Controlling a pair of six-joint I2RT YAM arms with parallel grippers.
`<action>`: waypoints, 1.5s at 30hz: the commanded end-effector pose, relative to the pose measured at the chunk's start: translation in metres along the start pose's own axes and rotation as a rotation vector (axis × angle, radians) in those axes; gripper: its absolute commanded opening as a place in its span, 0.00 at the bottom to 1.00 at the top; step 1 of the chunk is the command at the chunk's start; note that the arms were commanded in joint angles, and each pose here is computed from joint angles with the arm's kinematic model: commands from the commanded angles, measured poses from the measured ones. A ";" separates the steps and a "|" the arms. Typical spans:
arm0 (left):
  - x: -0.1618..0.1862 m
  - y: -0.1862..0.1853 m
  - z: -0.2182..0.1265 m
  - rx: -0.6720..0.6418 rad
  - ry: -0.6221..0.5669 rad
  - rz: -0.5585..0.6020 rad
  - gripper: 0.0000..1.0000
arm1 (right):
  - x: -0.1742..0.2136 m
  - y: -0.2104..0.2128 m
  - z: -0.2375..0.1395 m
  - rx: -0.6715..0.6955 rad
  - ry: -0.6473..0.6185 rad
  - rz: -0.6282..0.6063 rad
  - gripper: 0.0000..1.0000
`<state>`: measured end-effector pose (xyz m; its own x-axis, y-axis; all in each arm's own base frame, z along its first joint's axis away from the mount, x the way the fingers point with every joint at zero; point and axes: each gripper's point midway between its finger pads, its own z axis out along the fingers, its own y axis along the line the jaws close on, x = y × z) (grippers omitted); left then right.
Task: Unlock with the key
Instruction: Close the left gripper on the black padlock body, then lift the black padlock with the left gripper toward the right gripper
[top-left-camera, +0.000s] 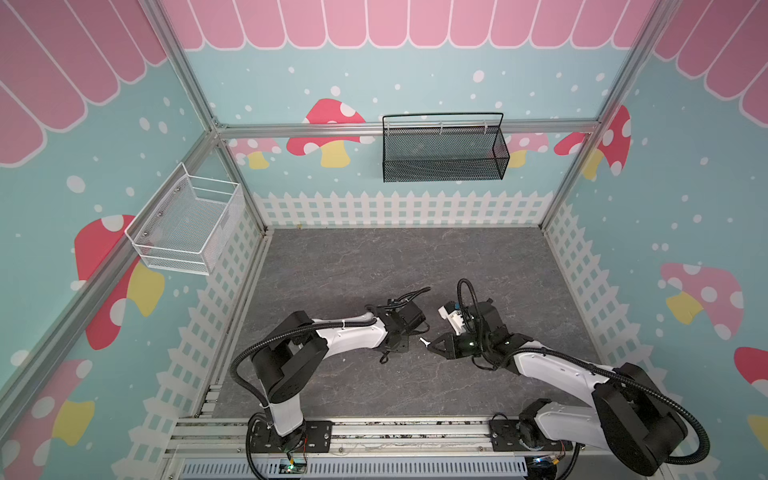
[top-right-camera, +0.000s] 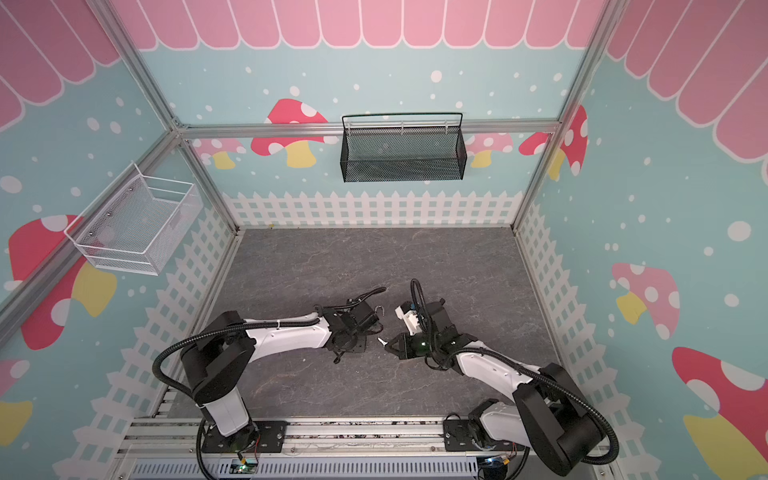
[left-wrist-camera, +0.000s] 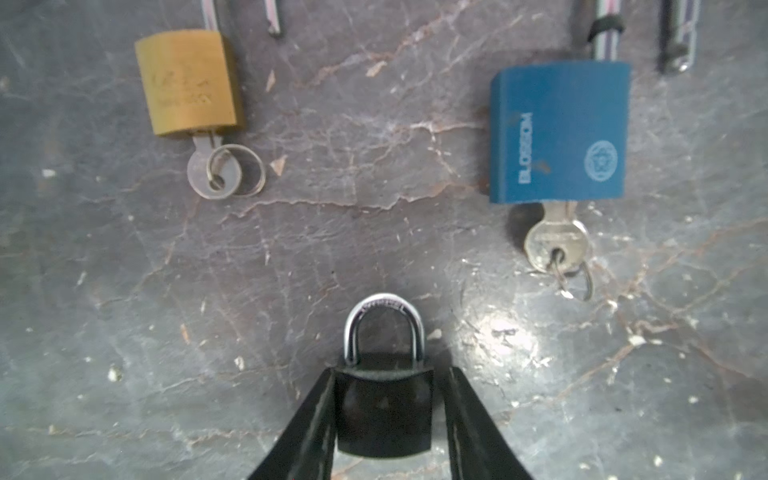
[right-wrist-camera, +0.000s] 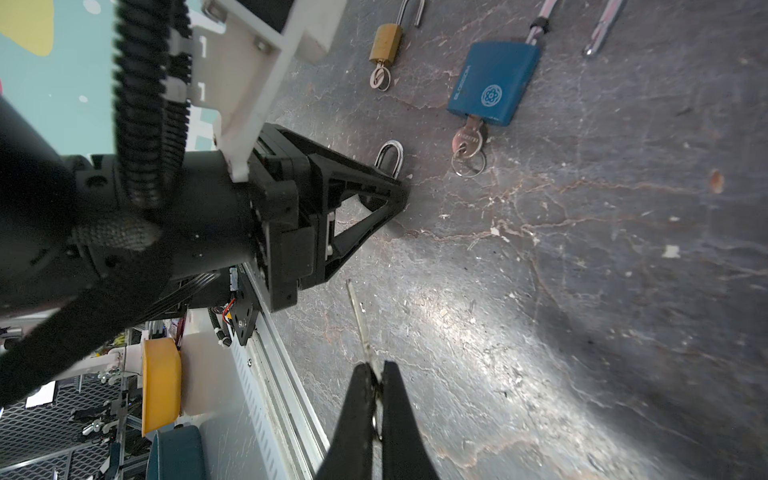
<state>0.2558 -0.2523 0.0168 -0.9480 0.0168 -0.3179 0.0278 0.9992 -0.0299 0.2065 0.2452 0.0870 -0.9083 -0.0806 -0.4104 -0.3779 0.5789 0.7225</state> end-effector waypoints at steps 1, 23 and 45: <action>0.023 0.024 0.015 -0.077 0.084 -0.022 0.40 | -0.006 0.003 0.001 -0.017 -0.007 -0.013 0.00; 0.015 0.011 0.012 -0.019 0.073 -0.031 0.04 | -0.008 0.008 -0.002 -0.029 -0.016 -0.010 0.00; -0.026 -0.017 -0.065 0.166 -0.074 -0.226 0.00 | -0.020 0.007 -0.012 0.067 -0.064 0.064 0.00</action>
<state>0.2563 -0.2589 0.0662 -0.9294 -0.1280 -0.3461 -0.0647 0.9799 -0.1887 0.2158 0.2428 0.1007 -0.9127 -0.0302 -0.4074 -0.3389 0.6129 0.7138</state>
